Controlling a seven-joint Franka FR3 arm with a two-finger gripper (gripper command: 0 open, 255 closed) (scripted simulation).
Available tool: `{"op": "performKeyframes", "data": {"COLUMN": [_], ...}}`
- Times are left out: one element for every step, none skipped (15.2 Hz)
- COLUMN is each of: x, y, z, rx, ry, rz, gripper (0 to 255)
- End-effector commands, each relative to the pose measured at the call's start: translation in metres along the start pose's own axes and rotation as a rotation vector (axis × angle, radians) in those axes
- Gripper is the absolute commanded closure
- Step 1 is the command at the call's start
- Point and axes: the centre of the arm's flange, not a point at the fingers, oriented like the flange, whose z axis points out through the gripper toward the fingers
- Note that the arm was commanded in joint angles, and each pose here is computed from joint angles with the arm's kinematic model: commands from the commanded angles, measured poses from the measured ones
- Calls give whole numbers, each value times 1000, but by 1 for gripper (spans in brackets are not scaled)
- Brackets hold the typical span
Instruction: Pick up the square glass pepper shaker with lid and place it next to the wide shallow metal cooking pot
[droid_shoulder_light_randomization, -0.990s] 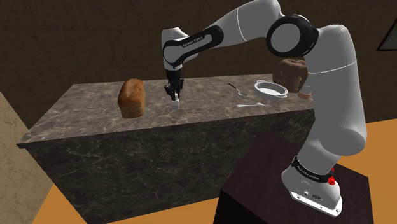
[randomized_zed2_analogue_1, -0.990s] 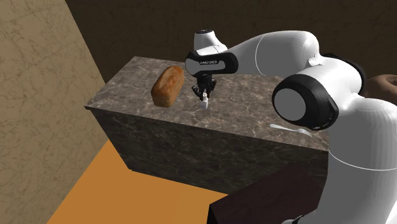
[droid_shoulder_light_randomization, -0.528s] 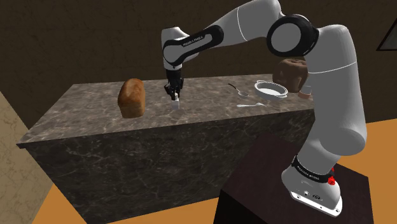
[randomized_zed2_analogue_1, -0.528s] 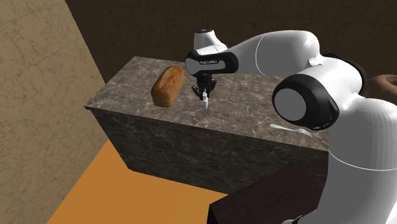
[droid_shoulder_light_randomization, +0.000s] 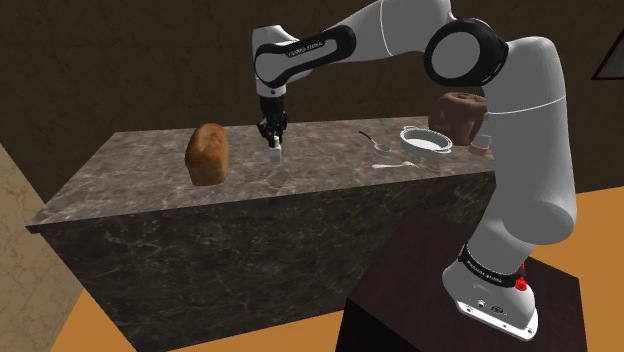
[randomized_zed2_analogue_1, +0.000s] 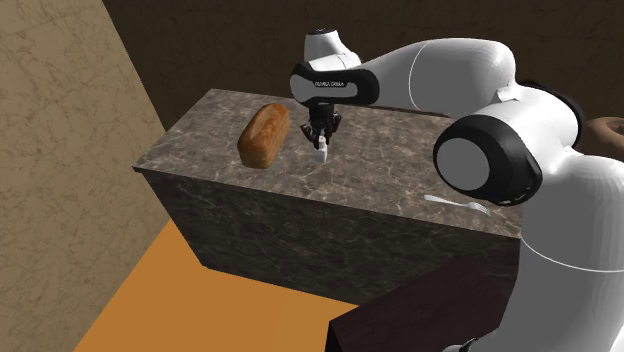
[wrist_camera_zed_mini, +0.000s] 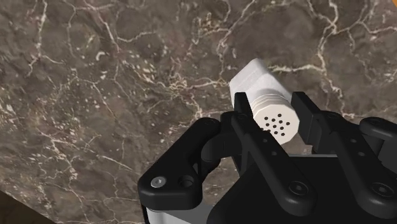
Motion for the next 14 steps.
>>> {"op": "performKeyframes", "data": {"x": [0, 0, 0, 0, 0, 0, 0, 0, 0, -1, -1, -1, -1, -1], "y": [1, 1, 1, 2, 2, 2, 2, 2, 2, 2, 2, 2, 3, 3], "z": [-11, -16, -21, -26, -32, -37, -42, -48, -53, -58, -63, -69, -74, -79], "rx": [0, 0, 0, 0, 0, 0, 0, 0, 0, 0, 0, 0, 0, 0], "ry": [0, 0, 0, 0, 0, 0, 0, 0, 0, 0, 0, 0, 0, 0], "rz": [0, 0, 0, 0, 0, 0, 0, 0, 0, 0, 0, 0, 0, 0], "gripper": [255, 255, 255, 255, 255, 255, 255, 255, 255, 255, 255, 255, 255, 255]}}
